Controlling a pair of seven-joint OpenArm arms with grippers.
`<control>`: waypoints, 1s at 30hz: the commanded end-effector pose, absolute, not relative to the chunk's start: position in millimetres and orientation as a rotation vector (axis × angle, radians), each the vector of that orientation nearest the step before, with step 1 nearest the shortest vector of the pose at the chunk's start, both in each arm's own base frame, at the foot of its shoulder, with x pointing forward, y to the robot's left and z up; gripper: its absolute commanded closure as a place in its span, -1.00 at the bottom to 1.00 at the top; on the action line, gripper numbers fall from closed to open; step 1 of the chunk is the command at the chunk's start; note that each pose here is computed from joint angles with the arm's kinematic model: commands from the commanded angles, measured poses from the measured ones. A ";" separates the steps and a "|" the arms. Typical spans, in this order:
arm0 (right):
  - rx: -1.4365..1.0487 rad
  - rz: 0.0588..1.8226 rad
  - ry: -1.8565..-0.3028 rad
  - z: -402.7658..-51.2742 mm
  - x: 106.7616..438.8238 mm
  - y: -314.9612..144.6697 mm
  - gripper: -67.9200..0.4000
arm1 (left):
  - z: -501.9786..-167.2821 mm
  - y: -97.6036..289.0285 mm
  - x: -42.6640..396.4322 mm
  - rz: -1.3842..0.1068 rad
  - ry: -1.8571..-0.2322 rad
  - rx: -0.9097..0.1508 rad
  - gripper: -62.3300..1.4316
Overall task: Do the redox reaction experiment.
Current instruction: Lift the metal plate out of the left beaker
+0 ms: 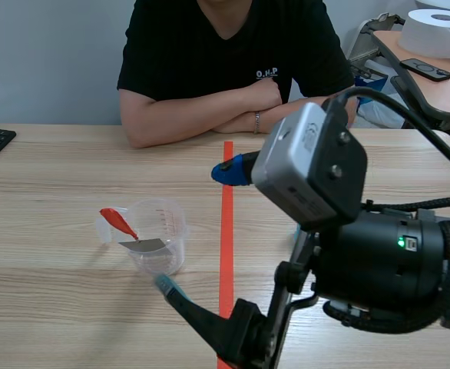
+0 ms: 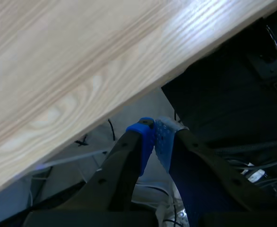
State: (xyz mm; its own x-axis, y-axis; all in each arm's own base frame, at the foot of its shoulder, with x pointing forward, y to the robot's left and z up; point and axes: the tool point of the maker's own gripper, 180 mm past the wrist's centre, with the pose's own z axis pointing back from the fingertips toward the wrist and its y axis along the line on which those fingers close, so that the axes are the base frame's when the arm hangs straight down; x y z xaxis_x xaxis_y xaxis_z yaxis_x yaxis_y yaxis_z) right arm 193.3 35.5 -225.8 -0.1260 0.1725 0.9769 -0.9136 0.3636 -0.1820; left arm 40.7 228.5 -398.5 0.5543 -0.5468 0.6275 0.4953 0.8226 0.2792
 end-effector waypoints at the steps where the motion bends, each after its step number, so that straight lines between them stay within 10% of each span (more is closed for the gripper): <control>1: 0.730 1.085 -1.400 -221.4 201.8 35.1 -1.00 | -395.5 227.6 36.9 -0.595 -0.774 0.064 0.83; 30: 0.751 1.086 -1.360 -246.0 250.2 115.2 -0.85 | -383.5 241.1 54.0 -0.340 -0.871 0.051 0.83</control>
State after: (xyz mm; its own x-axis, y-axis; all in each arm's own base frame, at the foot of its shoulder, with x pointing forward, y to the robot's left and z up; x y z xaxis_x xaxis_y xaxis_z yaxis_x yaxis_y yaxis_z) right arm 246.3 115.3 -258.0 -0.0858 0.1952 0.9770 -0.9229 0.3539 -0.1517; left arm 47.4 243.8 -390.8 0.6216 -0.3163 0.7166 0.2716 0.9451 0.1816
